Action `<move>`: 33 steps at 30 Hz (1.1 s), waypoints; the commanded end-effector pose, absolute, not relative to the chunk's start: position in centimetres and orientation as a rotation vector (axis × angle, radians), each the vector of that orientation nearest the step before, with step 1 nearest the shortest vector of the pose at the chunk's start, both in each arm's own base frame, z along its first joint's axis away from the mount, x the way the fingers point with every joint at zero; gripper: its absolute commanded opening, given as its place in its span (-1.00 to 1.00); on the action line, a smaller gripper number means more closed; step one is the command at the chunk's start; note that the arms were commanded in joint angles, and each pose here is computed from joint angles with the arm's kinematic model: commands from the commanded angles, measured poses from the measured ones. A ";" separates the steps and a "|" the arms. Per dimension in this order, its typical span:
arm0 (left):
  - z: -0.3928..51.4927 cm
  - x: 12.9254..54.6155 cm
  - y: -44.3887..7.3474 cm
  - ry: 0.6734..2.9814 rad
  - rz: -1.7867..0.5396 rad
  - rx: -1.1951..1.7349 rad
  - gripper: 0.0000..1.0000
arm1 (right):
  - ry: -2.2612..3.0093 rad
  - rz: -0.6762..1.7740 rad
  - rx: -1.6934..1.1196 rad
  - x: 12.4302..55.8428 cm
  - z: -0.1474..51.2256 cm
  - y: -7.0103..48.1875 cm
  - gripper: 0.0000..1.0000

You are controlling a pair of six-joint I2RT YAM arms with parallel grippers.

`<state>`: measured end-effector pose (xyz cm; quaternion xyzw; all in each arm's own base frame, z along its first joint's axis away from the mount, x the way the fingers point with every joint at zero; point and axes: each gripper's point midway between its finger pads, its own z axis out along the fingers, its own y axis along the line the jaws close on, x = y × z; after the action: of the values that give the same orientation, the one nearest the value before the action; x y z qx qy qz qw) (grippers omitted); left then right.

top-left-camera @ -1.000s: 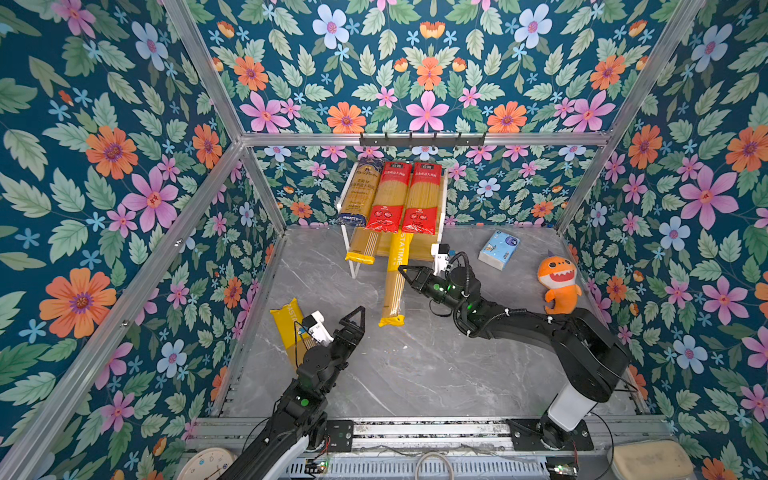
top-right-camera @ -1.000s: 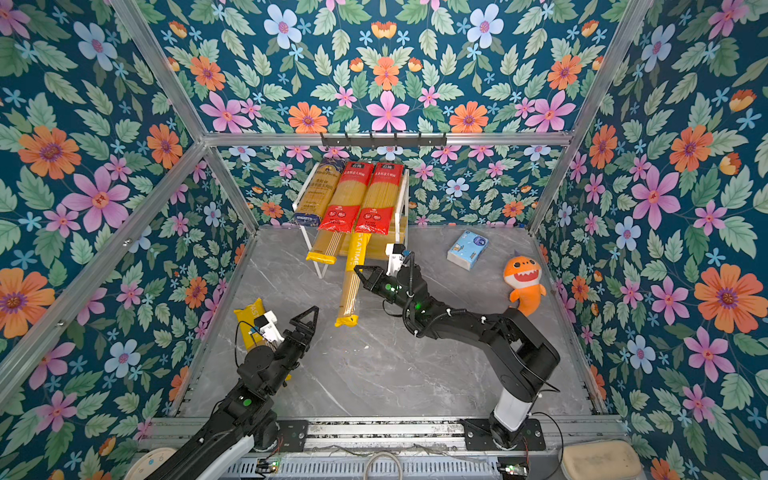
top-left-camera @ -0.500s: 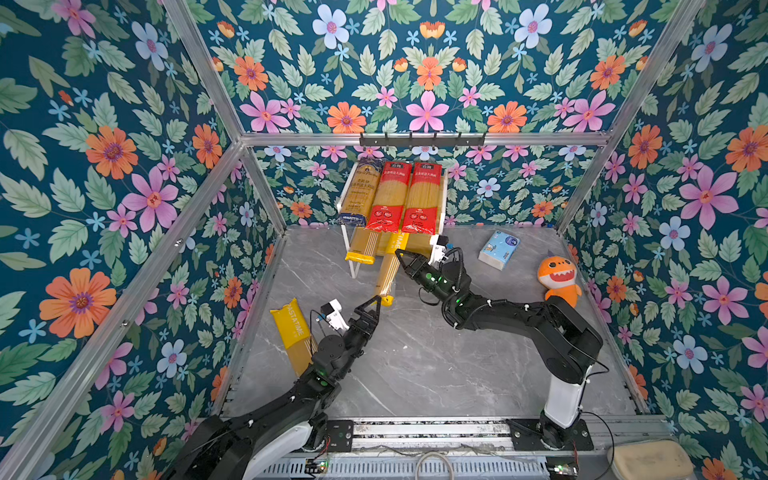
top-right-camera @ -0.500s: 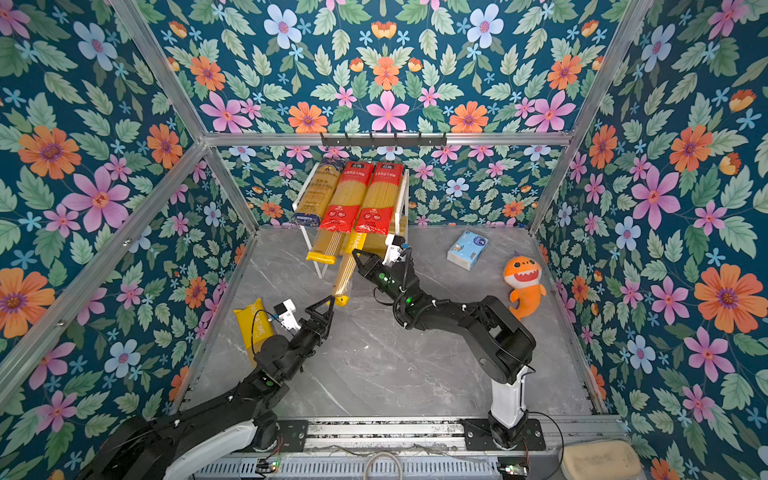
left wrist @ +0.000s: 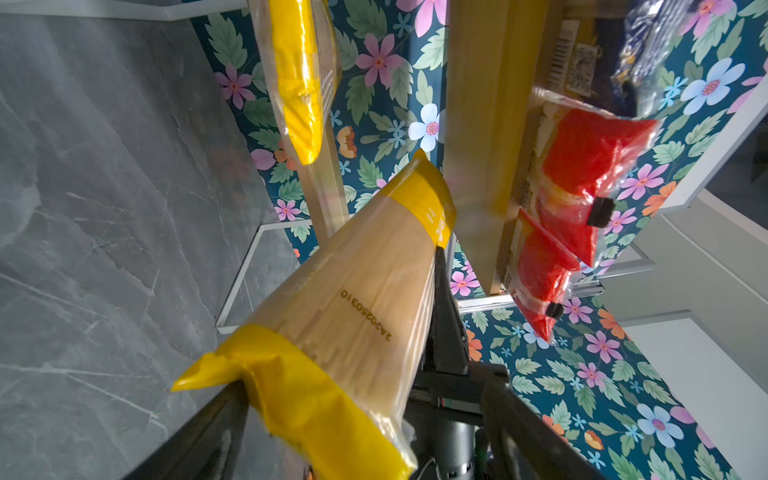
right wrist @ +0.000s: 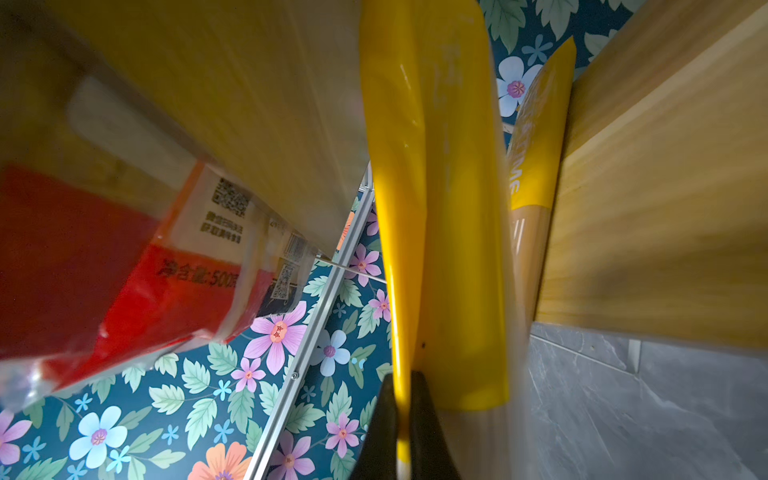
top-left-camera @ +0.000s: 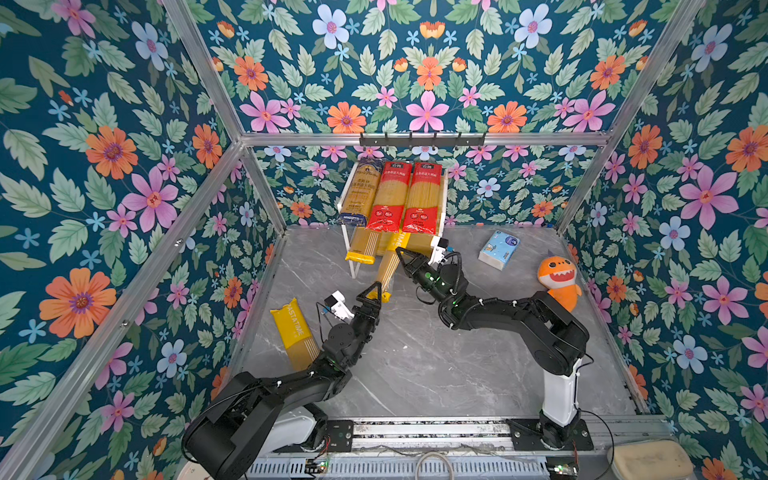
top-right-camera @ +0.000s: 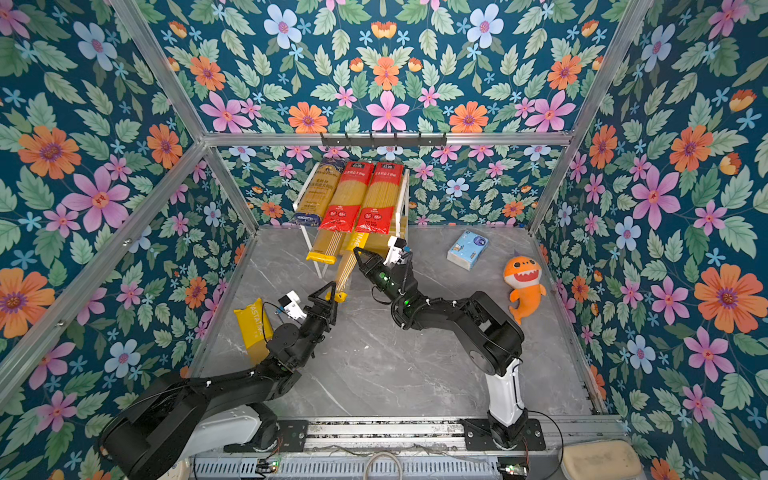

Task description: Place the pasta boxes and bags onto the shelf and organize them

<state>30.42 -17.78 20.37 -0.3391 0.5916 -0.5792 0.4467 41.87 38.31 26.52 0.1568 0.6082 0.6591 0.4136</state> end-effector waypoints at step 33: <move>22.6 30.8 -17.0 1.331 -1.569 -0.845 0.70 | 1.349 1.911 0.370 39.5 30.0 37.1 -1.00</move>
<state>31.12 -16.75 21.23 -0.3571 0.5516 -0.6104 0.4422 40.64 37.69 25.04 0.1768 0.6016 0.6926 0.3565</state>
